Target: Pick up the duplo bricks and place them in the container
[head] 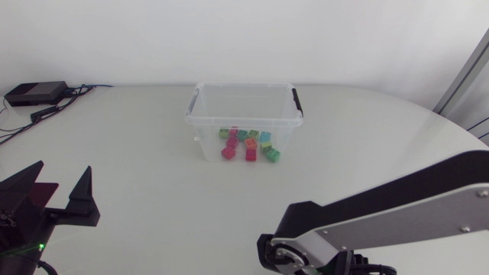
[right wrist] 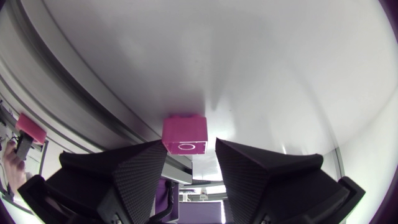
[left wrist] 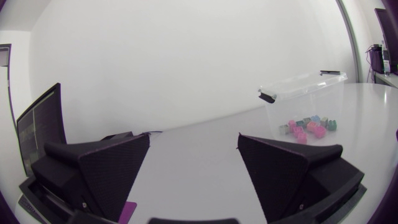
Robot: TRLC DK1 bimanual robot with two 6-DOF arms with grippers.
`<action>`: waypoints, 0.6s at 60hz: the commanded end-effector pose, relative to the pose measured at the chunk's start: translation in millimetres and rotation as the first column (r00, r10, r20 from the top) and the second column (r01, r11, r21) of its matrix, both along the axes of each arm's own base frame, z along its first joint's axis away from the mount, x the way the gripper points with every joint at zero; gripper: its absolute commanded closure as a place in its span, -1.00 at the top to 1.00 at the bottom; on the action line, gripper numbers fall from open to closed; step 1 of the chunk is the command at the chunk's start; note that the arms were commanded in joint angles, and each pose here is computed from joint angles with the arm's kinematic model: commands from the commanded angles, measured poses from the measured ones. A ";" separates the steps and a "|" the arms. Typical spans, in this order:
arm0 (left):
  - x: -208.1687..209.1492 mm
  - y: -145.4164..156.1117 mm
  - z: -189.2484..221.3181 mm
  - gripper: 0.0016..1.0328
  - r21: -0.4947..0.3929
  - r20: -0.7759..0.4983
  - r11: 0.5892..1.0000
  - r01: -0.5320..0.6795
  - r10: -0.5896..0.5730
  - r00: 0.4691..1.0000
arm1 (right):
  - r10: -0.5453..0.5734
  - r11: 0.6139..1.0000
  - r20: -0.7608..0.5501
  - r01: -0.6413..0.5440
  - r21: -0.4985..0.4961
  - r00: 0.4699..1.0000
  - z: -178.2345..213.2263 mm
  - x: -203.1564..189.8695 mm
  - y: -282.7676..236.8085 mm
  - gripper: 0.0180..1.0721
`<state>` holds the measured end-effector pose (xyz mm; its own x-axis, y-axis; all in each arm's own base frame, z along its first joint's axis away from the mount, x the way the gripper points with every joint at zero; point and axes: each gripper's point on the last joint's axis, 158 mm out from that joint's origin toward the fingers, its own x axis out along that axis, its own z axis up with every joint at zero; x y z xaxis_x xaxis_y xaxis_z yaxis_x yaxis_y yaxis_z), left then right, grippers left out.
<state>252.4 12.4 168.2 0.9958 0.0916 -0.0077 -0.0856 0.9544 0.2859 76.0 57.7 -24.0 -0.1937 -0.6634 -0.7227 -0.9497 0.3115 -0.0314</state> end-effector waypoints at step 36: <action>0.6 -0.6 -7.5 0.91 0.002 -0.007 1.000 0.004 -0.004 1.000 | -0.132 0.901 0.321 -0.022 0.434 0.938 101.2 92.5 93.7 -0.17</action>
<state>252.4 12.3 168.3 0.9958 0.0908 -0.0073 -0.0850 0.9545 0.2858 143.6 133.7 51.7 0.0248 -0.3733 -0.9274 -0.9152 0.3647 -0.1713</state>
